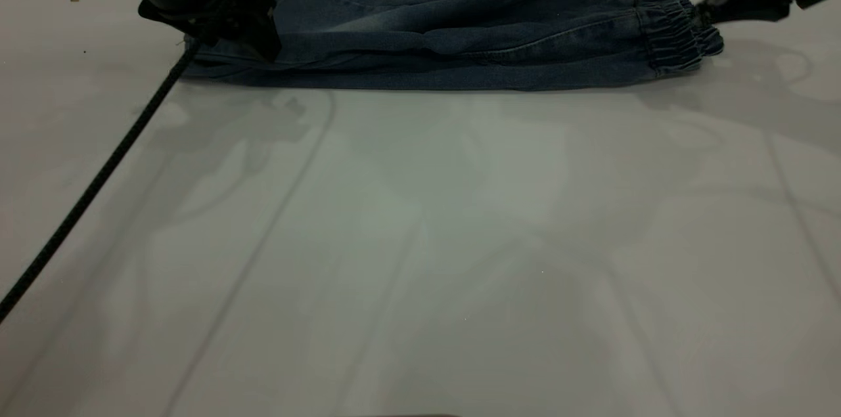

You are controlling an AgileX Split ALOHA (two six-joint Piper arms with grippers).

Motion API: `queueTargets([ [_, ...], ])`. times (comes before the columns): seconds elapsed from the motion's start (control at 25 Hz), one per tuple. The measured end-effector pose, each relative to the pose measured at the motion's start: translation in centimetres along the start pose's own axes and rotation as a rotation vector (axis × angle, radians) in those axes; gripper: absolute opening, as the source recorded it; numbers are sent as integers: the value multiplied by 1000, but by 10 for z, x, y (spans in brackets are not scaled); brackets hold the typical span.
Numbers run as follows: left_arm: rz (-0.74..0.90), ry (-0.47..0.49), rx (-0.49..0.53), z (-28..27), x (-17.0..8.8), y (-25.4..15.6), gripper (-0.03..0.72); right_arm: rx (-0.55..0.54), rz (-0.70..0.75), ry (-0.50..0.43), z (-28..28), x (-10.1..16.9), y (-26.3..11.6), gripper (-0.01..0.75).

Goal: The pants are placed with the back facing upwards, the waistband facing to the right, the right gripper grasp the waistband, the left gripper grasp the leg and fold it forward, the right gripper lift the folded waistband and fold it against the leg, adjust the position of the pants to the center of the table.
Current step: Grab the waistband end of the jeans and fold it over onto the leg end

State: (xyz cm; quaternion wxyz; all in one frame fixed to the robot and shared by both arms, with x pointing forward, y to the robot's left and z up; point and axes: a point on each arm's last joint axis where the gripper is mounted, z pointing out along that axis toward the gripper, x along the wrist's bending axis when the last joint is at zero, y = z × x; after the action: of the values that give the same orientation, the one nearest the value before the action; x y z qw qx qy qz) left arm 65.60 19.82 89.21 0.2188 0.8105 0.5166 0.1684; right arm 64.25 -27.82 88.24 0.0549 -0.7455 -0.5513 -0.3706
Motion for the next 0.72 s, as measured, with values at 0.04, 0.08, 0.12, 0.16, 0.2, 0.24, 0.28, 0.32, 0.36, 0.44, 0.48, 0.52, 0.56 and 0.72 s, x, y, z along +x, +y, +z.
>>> queueTargets([
  [0.04,-7,-1,2,0,0,0,561,5,2,-12,1,-2,-1,593],
  [0.08,-11,-2,3,0,0,1,561,7,12,-23,3,-4,-1,593],
  [0.12,-13,-3,4,0,0,1,561,12,22,-31,6,-8,-2,593],
  [0.16,-14,-4,7,0,-1,0,561,20,31,-37,9,-11,-4,593],
  [0.2,-14,-4,7,0,-1,0,561,29,43,-45,14,-15,-6,593],
  [0.24,-15,-4,7,0,-1,0,561,38,55,-53,19,-20,-8,593],
  [0.28,-15,-4,7,0,-1,0,561,43,69,-60,23,-24,-10,593],
  [0.32,-15,-4,7,0,-1,0,561,50,86,-68,28,-29,-13,593],
  [0.36,-16,-4,7,0,-1,0,561,55,100,-77,32,-33,-15,593],
  [0.44,-16,-4,7,0,-1,0,561,56,119,-83,38,-39,-17,591],
  [0.48,-16,-4,7,0,-1,0,561,49,123,-81,39,-39,-17,590],
  [0.52,-16,-4,7,0,-1,0,561,42,125,-80,39,-39,-16,589],
  [0.56,-16,-4,7,0,-1,0,561,36,116,-81,39,-40,-16,589],
  [0.72,-16,-4,7,0,-1,0,561,-9,90,-72,40,-40,-12,589],
])
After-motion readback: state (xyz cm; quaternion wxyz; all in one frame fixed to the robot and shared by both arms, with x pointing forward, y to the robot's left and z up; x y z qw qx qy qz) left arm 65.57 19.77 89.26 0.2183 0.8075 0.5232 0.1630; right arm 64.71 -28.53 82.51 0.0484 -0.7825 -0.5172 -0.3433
